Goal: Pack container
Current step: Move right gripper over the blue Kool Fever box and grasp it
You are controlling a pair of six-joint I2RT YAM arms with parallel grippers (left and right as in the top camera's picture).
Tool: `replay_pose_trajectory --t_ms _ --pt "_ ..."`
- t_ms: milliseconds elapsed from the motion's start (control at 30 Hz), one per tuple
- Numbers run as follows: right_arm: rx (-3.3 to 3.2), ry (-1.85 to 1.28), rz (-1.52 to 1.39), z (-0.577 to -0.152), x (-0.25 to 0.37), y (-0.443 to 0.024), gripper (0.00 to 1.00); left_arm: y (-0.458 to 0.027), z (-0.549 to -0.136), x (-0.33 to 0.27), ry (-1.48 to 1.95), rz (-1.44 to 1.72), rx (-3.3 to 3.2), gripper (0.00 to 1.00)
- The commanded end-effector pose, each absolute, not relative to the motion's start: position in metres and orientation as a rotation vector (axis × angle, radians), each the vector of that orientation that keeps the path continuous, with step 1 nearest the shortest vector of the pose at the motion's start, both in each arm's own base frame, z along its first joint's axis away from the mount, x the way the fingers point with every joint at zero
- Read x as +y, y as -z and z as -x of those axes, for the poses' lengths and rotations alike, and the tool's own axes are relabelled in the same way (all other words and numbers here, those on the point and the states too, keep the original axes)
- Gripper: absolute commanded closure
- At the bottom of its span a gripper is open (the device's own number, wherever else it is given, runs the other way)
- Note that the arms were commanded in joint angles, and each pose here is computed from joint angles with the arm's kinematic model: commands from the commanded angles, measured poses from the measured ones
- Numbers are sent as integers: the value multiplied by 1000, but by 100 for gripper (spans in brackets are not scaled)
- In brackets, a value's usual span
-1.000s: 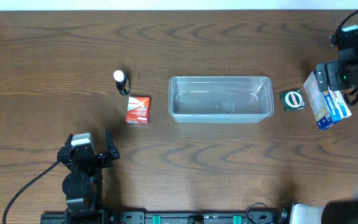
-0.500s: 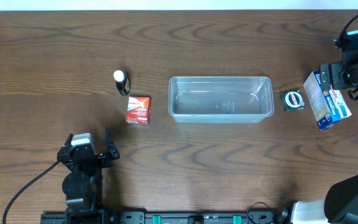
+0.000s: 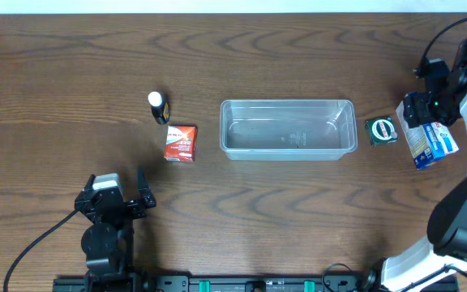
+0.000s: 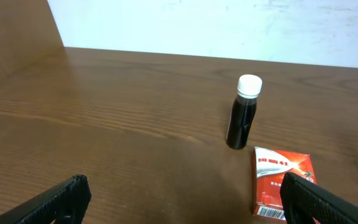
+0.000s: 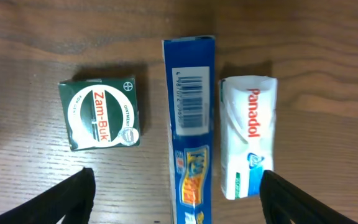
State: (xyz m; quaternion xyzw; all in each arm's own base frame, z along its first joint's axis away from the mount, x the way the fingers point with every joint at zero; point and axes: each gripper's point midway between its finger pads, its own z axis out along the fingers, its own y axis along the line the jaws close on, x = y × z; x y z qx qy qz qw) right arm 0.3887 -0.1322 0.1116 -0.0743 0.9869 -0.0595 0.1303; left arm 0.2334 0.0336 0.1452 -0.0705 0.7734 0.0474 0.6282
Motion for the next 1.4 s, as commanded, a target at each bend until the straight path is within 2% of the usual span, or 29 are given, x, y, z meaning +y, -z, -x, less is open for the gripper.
replay_pose_trajectory --t_ms 0,100,233,533,800,900,1067,1233,1367 --pt "2910 186 207 -385 -138 -98 21 -132 -234 33 -114 148 1802 2" --pt "2947 198 202 -383 -142 -85 22 -132 -234 33 -114 148 1801 2" --pt "2967 194 201 -381 -143 -80 34 -132 -234 33 -114 148 1802 2" --pt "3014 278 143 -370 -153 -79 34 -132 -234 33 -114 148 1802 2" --pt "3020 275 129 -368 -156 -78 48 -132 -234 33 -114 148 1802 2" --pt "3026 271 105 -365 -157 -76 58 -132 -234 33 -114 148 1802 2" --pt "3029 266 99 -364 -157 -74 59 -132 -234 33 -114 148 1802 2" --pt "3021 240 92 -366 -154 -73 79 -132 -234 33 -114 148 1802 2" --pt "3012 232 93 -368 -153 -74 81 -132 -234 33 -114 148 1802 2"
